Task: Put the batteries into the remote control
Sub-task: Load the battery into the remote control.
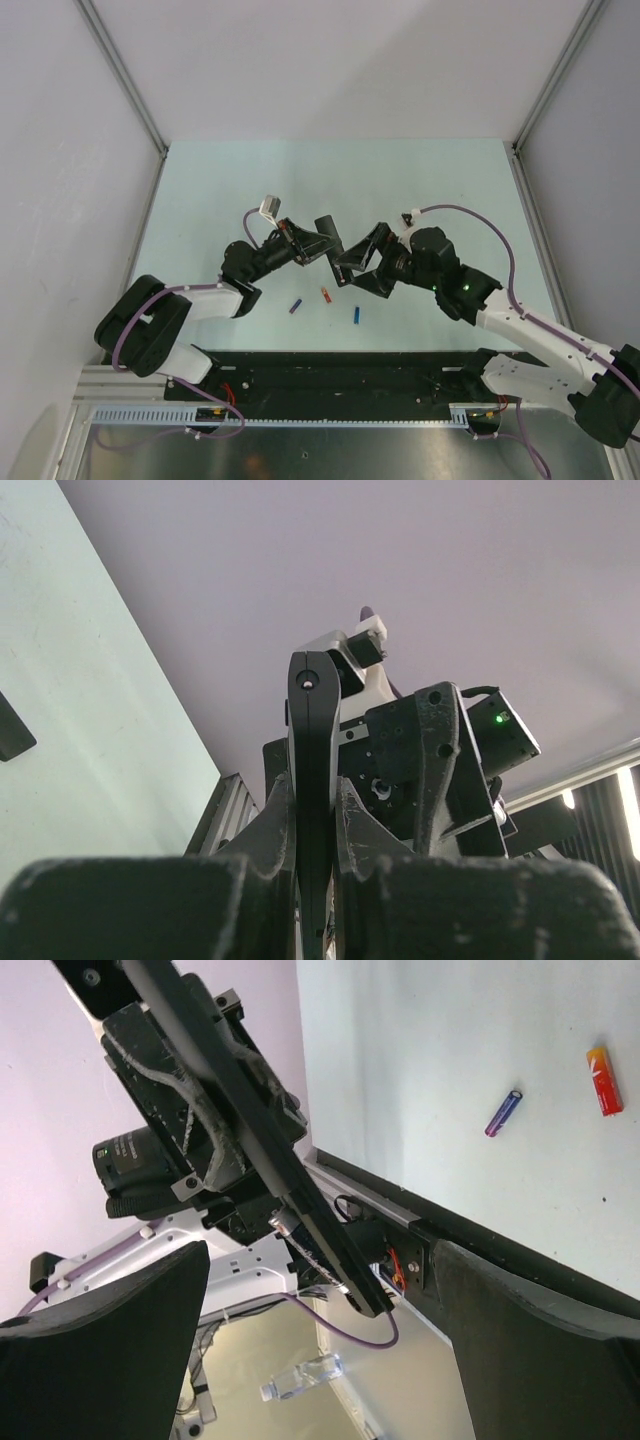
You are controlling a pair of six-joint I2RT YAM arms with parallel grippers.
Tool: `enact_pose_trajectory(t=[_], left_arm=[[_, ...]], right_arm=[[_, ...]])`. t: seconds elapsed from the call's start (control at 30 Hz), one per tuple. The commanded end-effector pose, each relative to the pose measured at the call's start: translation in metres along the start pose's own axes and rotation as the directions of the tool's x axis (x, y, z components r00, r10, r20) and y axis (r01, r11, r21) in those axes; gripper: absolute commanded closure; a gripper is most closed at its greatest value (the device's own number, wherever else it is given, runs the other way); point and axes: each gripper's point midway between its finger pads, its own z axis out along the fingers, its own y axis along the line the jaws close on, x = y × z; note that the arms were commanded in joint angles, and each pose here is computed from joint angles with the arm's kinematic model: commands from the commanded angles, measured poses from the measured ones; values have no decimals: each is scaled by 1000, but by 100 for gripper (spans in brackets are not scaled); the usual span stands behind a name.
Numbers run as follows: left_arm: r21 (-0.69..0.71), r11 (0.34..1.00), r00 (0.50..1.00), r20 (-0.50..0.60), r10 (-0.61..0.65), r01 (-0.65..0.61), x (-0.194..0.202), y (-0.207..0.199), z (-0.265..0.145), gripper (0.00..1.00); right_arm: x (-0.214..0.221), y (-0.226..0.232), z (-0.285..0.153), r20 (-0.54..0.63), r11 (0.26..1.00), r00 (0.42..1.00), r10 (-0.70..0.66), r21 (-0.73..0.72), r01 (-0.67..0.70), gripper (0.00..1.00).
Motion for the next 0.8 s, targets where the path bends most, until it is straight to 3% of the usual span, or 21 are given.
enact_pose_trajectory(t=[0.0, 0.4, 0.77], left_arm=[[95, 994, 998, 31, 55, -57, -10, -28, 7, 100], [97, 994, 998, 32, 53, -56, -10, -29, 5, 100], [100, 994, 998, 31, 51, -54, -9, -31, 5, 100]], right_arm=[[-7, 7, 0, 27, 998, 998, 53, -41, -52, 2], [-11, -1, 11, 33, 996, 996, 86, -23, -85, 5], [-13, -8, 15, 43, 994, 993, 105, -3, -105, 15]])
